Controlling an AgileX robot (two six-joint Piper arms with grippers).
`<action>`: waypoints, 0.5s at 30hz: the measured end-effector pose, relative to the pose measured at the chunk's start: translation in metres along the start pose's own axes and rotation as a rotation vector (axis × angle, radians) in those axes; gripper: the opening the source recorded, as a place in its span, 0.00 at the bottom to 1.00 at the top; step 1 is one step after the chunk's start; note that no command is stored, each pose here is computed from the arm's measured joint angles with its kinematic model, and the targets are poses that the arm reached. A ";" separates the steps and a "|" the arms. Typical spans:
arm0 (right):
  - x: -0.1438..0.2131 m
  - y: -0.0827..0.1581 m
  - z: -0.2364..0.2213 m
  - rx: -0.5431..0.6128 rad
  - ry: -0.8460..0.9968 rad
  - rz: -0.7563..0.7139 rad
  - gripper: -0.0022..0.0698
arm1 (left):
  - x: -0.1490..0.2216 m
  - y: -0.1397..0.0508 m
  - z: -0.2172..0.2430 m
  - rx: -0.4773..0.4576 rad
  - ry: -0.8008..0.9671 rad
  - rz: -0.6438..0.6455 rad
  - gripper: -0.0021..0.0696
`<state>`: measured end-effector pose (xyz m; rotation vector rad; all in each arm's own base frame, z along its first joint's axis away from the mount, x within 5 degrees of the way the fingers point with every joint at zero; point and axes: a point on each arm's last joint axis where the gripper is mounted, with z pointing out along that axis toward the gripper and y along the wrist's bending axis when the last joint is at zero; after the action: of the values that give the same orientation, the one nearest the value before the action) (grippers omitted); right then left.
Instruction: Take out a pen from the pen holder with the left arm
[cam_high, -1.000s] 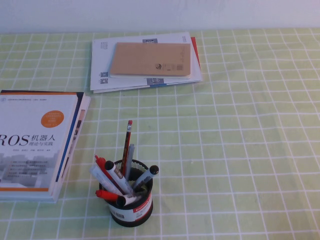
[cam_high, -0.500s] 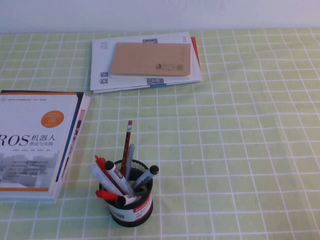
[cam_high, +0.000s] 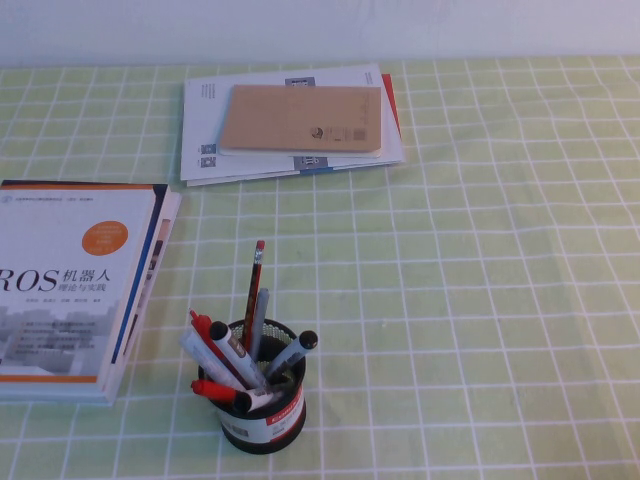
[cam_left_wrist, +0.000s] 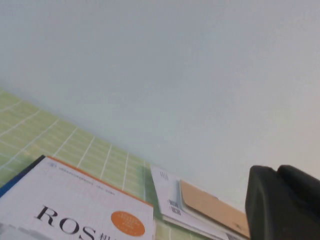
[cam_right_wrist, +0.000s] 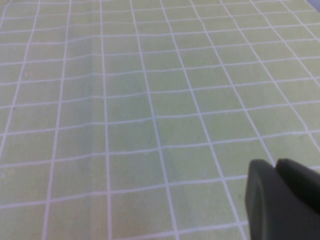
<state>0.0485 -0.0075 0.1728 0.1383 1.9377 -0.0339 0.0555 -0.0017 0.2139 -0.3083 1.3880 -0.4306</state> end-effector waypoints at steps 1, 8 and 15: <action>0.000 0.000 0.000 0.000 0.000 0.000 0.01 | -0.002 -0.001 0.000 -0.001 0.013 -0.003 0.03; 0.000 0.000 0.000 0.000 0.000 0.000 0.01 | -0.044 -0.030 0.017 -0.054 0.267 0.054 0.03; 0.000 0.000 0.000 0.000 0.000 0.000 0.01 | -0.067 -0.055 0.063 0.000 0.589 0.252 0.03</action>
<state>0.0485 -0.0075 0.1728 0.1383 1.9377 -0.0339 0.1027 -0.0219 0.3080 0.0039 1.9735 -0.3218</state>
